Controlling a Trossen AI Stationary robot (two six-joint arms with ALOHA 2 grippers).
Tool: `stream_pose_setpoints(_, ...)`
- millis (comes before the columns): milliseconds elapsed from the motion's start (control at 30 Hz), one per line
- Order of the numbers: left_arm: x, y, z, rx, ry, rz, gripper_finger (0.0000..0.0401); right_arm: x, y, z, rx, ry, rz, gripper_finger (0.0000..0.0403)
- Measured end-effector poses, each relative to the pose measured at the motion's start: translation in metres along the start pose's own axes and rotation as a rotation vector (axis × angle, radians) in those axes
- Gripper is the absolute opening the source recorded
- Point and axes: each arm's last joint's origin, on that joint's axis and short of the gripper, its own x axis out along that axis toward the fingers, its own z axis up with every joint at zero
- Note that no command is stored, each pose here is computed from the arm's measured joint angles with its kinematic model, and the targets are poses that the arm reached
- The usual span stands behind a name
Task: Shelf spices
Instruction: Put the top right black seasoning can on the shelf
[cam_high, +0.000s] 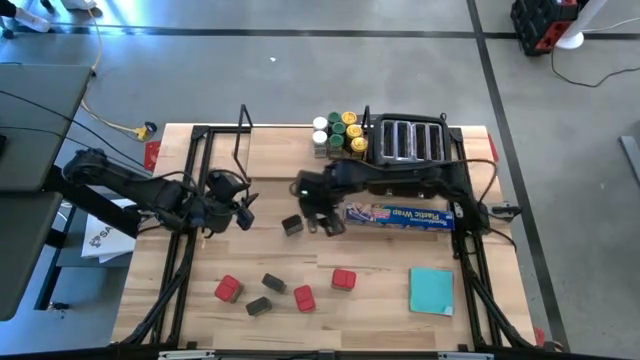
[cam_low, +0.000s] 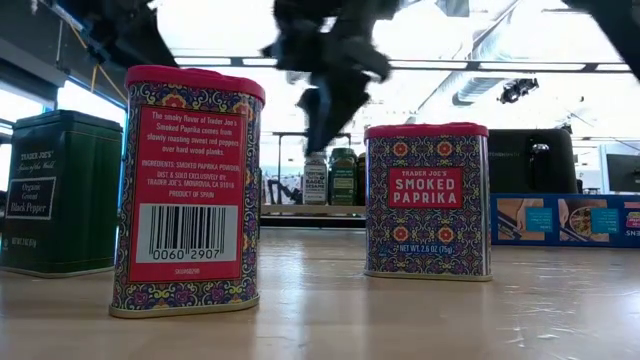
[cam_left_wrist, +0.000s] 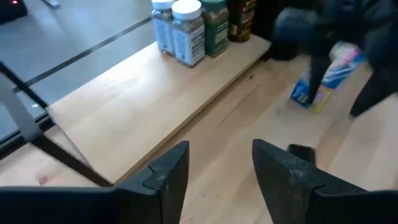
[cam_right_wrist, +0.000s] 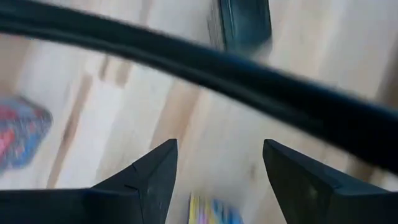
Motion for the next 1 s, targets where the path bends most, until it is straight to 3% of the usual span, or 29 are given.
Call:
stream_pose_setpoints(167, 0.015, -0.005, -0.022, -0.107, -0.047, 0.01, 0.0174, -0.03, 0.024, -0.049, 0.114, -0.043, -0.13, 0.0231)
stream_pose_setpoints(367, 0.039, -0.025, -0.045, -0.148, 0.002, -0.206, 0.0174, -0.046, 0.071, -0.095, 0.284, -0.291, -0.267, 0.0231)
stream_pose_setpoints(500, 0.045, -0.04, -0.044, -0.046, 0.002, -0.354, 0.0174, -0.037, 0.101, -0.114, 0.334, -0.527, -0.343, 0.0231)
stream_pose_setpoints(633, 0.048, -0.056, -0.04, 0.127, -0.044, -0.347, 0.0174, -0.019, 0.121, -0.122, 0.304, -0.736, -0.398, 0.0231)
stream_pose_setpoints(767, 0.056, -0.068, -0.037, 0.251, -0.058, -0.315, 0.0174, -0.002, 0.13, -0.128, 0.306, -0.75, -0.438, 0.0231)
stream_pose_setpoints(1000, 0.067, -0.077, -0.025, 0.21, -0.074, -0.332, 0.018, 0.008, 0.13, -0.129, 0.375, -0.733, -0.463, 0.0231)
